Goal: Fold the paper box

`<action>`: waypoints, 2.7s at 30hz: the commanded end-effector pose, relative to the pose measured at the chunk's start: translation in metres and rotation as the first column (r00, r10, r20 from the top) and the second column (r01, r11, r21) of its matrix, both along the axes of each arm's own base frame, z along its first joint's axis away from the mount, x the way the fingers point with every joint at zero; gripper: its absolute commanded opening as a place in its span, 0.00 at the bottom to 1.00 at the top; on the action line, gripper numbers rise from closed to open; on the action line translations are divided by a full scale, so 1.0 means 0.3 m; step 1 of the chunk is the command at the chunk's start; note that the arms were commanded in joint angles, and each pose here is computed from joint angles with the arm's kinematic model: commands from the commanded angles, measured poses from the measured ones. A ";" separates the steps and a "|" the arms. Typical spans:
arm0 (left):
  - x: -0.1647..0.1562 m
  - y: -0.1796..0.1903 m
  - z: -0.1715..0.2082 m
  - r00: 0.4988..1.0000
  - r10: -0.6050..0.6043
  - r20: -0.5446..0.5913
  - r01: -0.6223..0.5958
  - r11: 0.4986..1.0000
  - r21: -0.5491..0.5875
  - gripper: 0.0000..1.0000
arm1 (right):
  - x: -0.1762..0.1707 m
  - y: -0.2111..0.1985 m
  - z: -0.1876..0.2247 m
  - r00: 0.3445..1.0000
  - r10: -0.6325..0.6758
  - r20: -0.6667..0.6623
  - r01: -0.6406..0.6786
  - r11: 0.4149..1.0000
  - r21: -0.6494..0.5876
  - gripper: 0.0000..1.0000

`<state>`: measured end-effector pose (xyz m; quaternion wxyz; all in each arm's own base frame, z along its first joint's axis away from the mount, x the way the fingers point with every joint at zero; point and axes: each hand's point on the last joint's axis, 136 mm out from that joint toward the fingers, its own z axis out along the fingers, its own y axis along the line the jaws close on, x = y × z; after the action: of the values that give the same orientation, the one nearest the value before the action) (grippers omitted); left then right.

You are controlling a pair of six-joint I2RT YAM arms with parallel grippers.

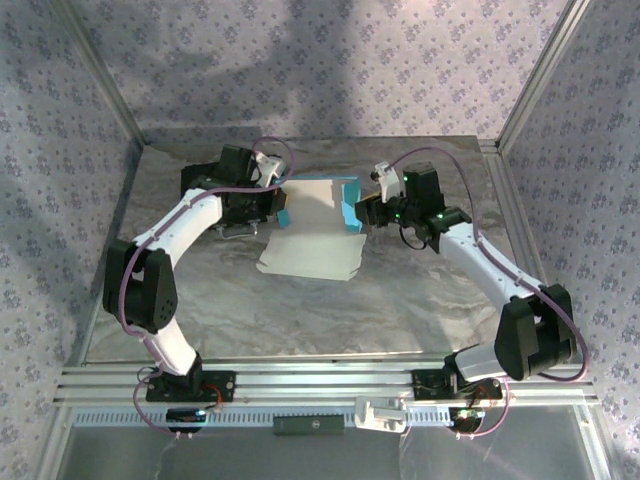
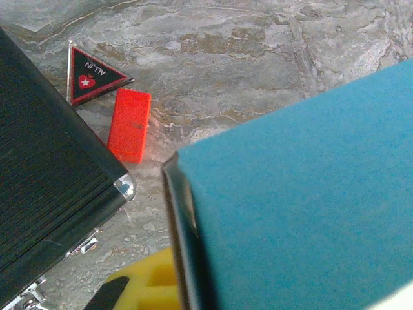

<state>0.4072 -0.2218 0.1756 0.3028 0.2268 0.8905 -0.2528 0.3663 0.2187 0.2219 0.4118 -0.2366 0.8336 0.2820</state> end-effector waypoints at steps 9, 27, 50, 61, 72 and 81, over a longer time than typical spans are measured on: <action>-0.062 -0.075 0.128 0.992 -0.099 0.073 0.103 0.993 -0.049 0.00 | 0.009 0.045 0.005 0.999 0.036 0.024 -0.035 0.998 -0.049 0.39; -0.082 -0.118 0.117 0.991 -0.118 0.069 0.119 0.993 -0.009 0.00 | 0.059 0.082 -0.084 0.993 -0.107 0.055 0.116 0.975 -0.192 0.28; -0.100 -0.158 0.087 0.990 -0.133 0.053 0.132 0.991 0.016 0.00 | 0.117 0.092 -0.162 0.961 -0.267 0.077 0.278 0.922 -0.269 0.19; -0.090 -0.163 0.070 0.996 -0.084 0.038 0.082 0.996 0.044 0.00 | 0.142 0.049 -0.160 0.898 -0.420 0.134 0.439 0.827 -0.352 0.00; -0.074 -0.167 0.051 0.998 0.054 0.021 -0.055 0.996 0.066 0.00 | 0.099 -0.104 -0.211 0.657 -0.714 0.241 0.698 0.455 -0.553 0.00; -0.092 -0.170 0.068 0.998 0.065 0.006 -0.065 0.998 0.025 0.00 | 0.096 -0.001 -0.179 0.749 -0.641 0.170 0.636 0.623 -0.456 0.00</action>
<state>0.3854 -0.2427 0.1656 0.2842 0.1813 0.9269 -0.1649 0.3966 0.1983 0.1594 0.3941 0.0008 0.9058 -0.1556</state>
